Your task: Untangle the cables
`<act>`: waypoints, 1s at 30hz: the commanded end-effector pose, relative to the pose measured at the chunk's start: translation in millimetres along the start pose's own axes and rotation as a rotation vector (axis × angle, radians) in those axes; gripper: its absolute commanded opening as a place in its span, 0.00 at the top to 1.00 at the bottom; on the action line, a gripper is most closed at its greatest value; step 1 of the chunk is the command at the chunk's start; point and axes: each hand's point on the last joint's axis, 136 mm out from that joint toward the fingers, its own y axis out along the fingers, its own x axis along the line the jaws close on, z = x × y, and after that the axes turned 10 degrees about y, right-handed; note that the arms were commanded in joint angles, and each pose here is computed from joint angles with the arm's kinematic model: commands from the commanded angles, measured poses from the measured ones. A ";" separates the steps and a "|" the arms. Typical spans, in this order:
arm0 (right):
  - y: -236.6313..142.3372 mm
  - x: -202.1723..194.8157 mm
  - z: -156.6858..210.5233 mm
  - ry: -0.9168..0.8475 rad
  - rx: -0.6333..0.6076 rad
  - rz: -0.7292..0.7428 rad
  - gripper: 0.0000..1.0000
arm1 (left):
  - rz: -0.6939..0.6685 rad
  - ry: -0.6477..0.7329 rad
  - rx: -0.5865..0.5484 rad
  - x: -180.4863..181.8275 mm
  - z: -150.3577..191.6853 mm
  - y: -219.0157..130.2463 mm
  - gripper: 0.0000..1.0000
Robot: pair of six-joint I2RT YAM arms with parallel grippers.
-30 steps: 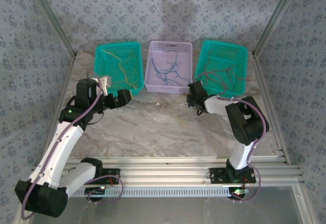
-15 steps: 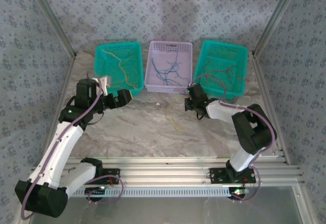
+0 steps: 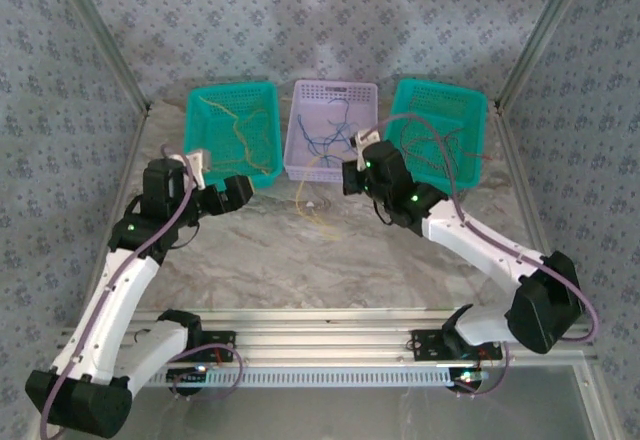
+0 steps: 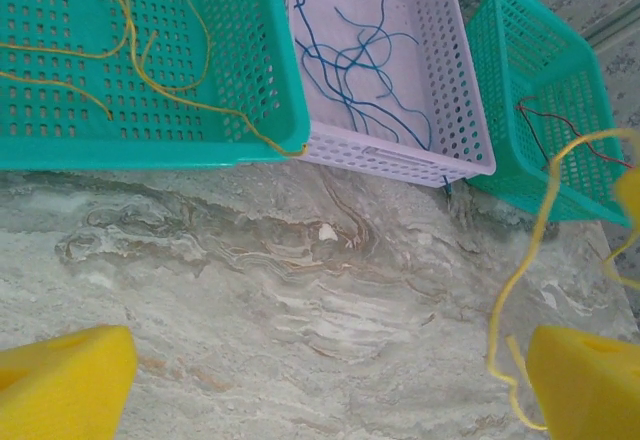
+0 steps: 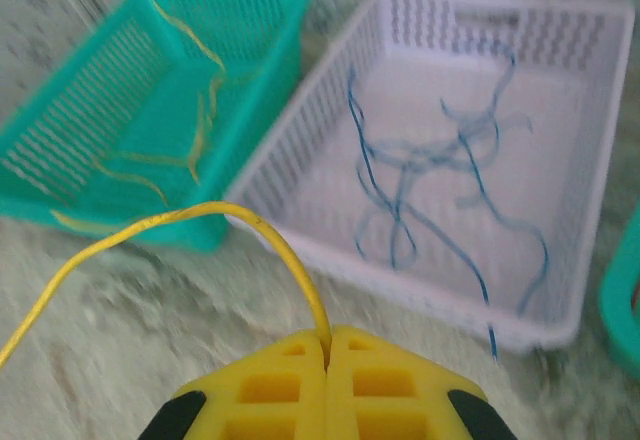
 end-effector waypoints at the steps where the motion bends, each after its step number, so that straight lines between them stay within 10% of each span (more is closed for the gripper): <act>1: -2.0 25.9 -48.5 -0.044 -0.074 -0.038 1.00 | -0.035 0.009 -0.029 5.4 -2.9 -8.8 0.00; 15: 112.7 132.1 -109.2 -0.135 0.019 -0.243 1.00 | -0.088 0.017 -0.097 11.9 -8.3 -25.2 0.00; 30: 267.6 117.0 13.3 0.016 0.268 -0.357 1.00 | -0.094 0.022 -0.121 12.1 -10.0 -31.3 0.00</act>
